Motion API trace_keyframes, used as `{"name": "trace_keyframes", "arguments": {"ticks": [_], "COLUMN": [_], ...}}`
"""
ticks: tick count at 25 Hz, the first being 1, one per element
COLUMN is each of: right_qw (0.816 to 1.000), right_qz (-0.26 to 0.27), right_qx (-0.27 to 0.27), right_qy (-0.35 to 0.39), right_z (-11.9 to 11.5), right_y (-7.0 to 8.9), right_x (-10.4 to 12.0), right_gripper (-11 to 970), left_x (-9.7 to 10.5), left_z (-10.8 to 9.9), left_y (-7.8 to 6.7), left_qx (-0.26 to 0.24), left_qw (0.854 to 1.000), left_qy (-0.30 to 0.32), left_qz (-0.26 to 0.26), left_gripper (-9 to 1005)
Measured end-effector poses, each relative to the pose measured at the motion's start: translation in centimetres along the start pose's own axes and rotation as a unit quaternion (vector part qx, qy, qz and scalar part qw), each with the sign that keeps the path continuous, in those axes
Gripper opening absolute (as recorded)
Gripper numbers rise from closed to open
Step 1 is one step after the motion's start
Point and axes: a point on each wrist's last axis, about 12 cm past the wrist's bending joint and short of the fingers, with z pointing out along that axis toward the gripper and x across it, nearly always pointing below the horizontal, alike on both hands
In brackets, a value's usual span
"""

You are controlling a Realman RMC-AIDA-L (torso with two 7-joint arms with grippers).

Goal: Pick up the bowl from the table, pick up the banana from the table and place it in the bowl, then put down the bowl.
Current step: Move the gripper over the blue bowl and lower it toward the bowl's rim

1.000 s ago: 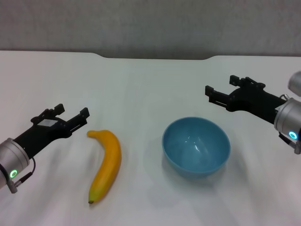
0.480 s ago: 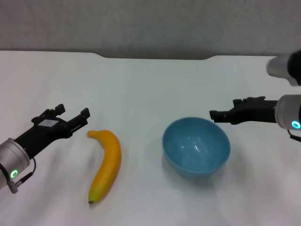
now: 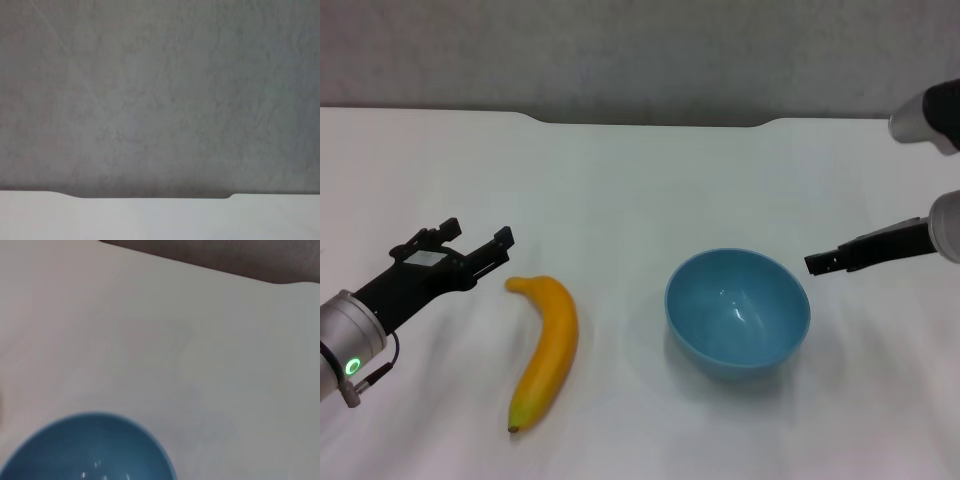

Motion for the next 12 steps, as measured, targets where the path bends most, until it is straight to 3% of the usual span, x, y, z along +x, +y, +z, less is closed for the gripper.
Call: {"name": "trace_keyframes", "arguments": {"ticks": [8,12], "right_qw": [0.999,0.997], "right_qz": [0.022,0.031], "right_qx": [-0.01,-0.018], "right_qy": [0.037,0.072], "right_z": [0.8,2.1], "right_y": [0.7,1.1], "right_x": [-1.8,-1.6], "right_gripper": [877,877], "left_x": [-0.1,-0.3], "left_z": [0.2,0.4], "left_y": [-0.1,-0.2], "left_qx": [0.002,0.005], "left_qw": [1.0,1.0], "left_qy": [-0.001,-0.002], "left_qz": [0.001,0.002], "left_gripper": [888,888]}}
